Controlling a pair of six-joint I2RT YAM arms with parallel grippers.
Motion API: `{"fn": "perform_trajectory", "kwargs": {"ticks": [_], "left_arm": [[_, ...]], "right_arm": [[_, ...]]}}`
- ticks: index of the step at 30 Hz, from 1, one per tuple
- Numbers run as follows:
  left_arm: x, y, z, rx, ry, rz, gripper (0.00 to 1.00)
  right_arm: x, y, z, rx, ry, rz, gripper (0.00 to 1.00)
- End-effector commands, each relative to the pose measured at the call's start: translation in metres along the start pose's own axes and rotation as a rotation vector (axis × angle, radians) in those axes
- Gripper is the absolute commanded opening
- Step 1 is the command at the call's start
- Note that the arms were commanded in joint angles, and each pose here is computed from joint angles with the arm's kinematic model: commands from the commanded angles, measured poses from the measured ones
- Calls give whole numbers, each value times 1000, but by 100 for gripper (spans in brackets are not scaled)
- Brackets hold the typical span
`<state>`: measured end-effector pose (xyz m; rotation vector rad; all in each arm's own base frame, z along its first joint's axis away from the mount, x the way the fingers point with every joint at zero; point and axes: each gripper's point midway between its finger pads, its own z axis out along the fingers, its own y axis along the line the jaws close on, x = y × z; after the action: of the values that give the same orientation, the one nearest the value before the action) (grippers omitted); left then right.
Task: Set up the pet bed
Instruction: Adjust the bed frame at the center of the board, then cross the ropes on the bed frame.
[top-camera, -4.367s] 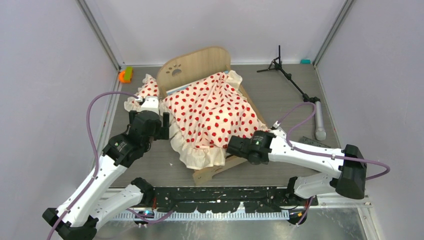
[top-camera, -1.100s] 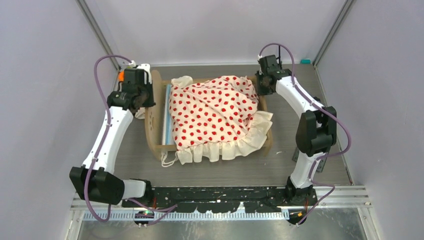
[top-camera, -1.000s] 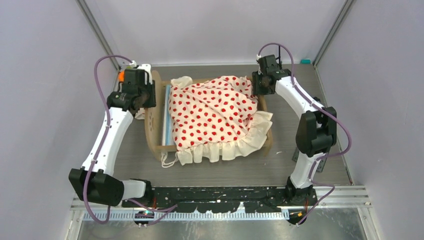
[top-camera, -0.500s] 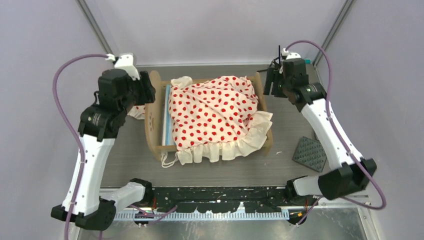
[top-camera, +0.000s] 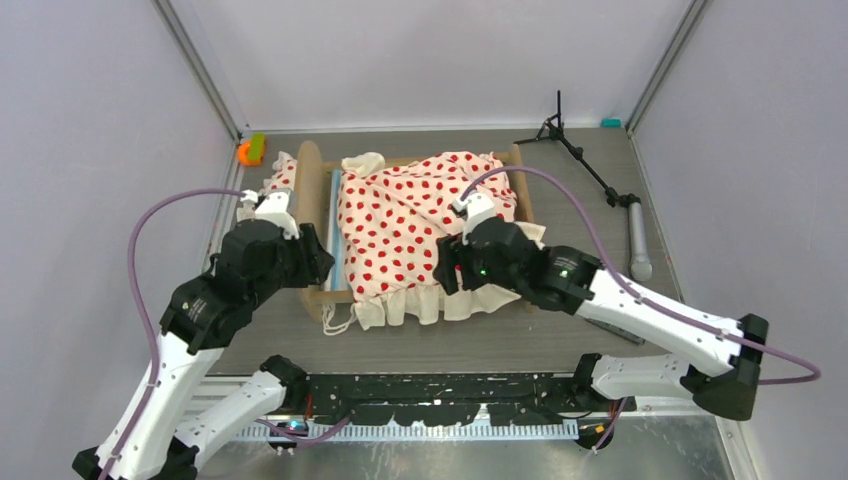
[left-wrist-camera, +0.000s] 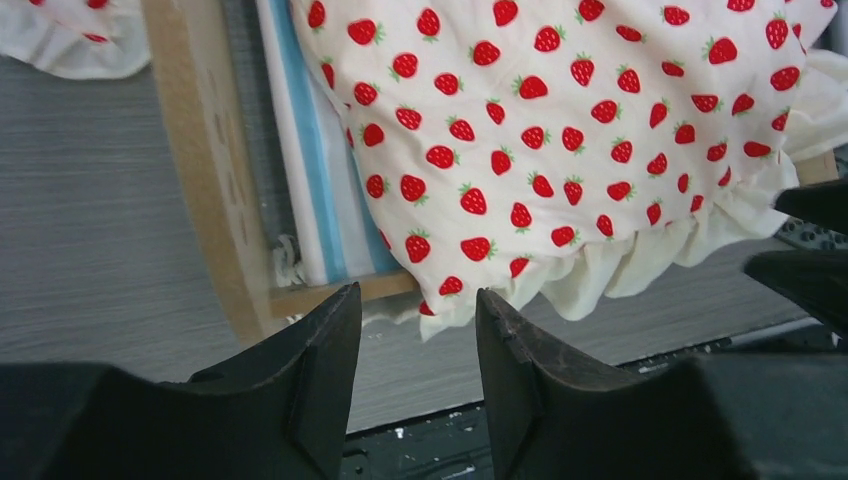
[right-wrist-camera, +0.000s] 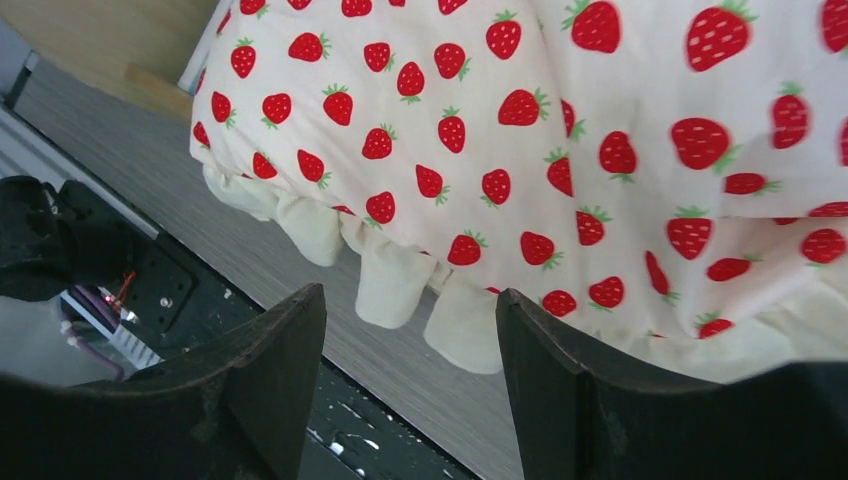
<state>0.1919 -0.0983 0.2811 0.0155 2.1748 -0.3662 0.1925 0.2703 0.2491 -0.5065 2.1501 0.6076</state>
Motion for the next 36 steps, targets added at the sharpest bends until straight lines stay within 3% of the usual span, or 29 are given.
{"fn": "perform_trajectory", "kwargs": {"ticks": [1,9,16,20,28,30,32,36], "left_arm": [[25,-27,22,110,109,-81,47],[43,-43,64,111,155,-69,51],[65,-42,90,14,204,-3,59],[79,-41,97,-8,238,-17,60],[106,-36,106,-31,284,-13,62],[107,-34,110,-42,274,-17,62],[104,-31,114,-69,256,-17,56],[95,-24,120,-122,216,-8,32]], "right_arm": [[-10,3,20,100,-58,124,67],[-28,-86,-14,498,-118,193,78],[-34,-130,-13,462,-10,107,84],[-30,-125,7,348,43,93,85],[-8,-149,47,326,135,118,84],[-6,-151,58,294,138,141,82],[-5,-150,67,253,139,171,76],[-7,-150,73,209,133,207,49]]}}
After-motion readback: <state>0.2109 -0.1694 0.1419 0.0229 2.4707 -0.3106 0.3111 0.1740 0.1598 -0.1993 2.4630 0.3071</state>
